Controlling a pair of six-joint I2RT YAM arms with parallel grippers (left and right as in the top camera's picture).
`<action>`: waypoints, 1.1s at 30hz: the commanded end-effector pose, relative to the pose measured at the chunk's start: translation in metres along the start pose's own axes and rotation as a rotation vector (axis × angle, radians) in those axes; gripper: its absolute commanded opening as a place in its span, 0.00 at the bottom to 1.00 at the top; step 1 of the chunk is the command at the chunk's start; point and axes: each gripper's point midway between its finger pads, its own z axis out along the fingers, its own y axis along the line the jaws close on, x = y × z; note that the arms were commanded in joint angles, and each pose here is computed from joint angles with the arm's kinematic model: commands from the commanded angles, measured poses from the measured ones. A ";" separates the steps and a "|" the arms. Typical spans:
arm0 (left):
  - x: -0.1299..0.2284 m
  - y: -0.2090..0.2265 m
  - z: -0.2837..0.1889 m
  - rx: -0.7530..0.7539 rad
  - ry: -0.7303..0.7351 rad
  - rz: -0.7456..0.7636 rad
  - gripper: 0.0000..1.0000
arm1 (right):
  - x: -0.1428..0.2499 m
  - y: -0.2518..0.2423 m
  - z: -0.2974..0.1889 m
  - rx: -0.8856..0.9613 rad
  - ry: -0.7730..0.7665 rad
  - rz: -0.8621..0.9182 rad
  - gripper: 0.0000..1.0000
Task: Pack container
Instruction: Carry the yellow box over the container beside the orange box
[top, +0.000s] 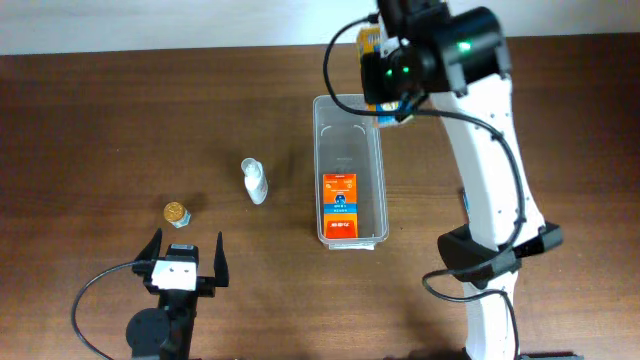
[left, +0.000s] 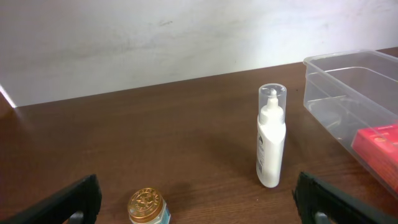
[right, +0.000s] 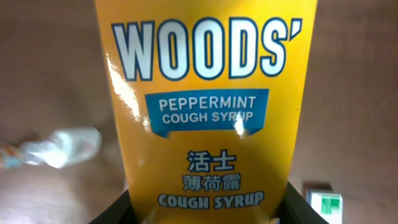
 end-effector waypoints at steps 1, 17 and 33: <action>0.004 0.000 0.001 0.000 0.006 0.015 0.99 | 0.015 -0.008 0.005 0.048 0.057 -0.014 0.41; 0.004 0.000 0.001 0.000 0.006 0.015 0.99 | 0.064 0.051 0.033 -0.095 0.292 0.240 0.38; 0.004 0.000 0.001 0.000 0.006 0.015 0.99 | 0.133 0.037 0.088 0.051 0.555 0.216 0.41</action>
